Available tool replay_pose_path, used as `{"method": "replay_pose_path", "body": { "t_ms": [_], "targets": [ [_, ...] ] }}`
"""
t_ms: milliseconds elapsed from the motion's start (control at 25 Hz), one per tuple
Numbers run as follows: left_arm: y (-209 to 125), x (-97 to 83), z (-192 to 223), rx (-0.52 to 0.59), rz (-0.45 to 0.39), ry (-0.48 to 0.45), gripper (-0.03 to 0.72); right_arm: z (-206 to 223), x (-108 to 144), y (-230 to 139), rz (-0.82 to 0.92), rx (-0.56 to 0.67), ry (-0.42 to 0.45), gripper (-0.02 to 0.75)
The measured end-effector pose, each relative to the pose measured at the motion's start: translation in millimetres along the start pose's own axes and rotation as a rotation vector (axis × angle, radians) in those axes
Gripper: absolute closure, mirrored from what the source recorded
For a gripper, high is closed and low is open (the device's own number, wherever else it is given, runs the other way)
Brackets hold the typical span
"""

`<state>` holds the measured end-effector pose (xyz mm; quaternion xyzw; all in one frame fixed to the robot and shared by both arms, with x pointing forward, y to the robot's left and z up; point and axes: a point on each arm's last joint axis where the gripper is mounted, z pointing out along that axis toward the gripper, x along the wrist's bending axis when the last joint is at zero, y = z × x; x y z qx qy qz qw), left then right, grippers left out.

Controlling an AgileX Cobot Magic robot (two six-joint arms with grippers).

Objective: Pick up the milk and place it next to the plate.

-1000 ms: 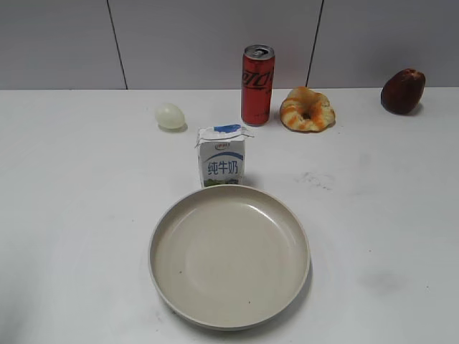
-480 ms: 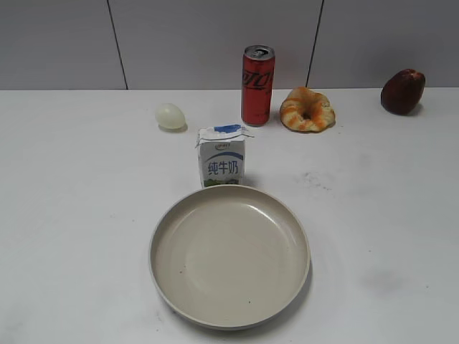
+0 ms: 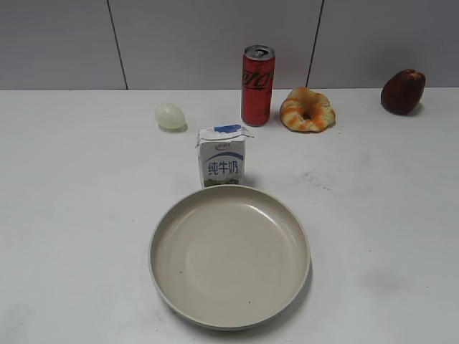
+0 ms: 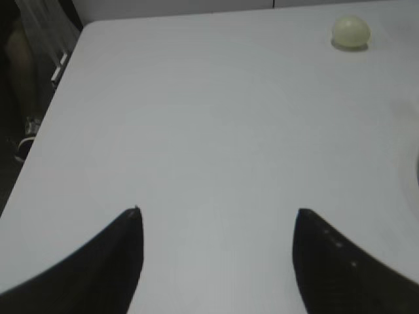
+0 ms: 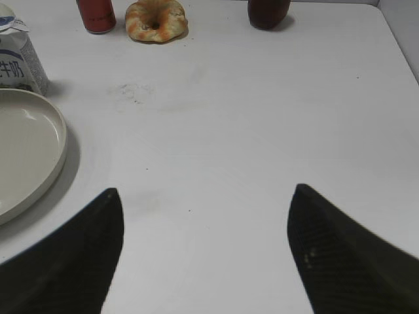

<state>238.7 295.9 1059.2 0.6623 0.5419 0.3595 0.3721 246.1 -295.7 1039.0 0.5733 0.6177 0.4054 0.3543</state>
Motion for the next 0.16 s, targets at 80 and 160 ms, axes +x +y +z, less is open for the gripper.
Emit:
{"method": "replay_pose_path", "body": {
  "t_ms": [80, 160],
  "targets": [
    [-3.6, -0.7, -4.5, -0.034, 0.002, 0.004, 0.146, 0.0, 0.0, 0.0, 0.000, 0.000, 0.000, 0.150],
    [-4.7, -0.9, -5.1, -0.039, 0.002, 0.004, 0.147, 0.0, 0.0, 0.0, 0.000, 0.000, 0.000, 0.150]
  ]
}}
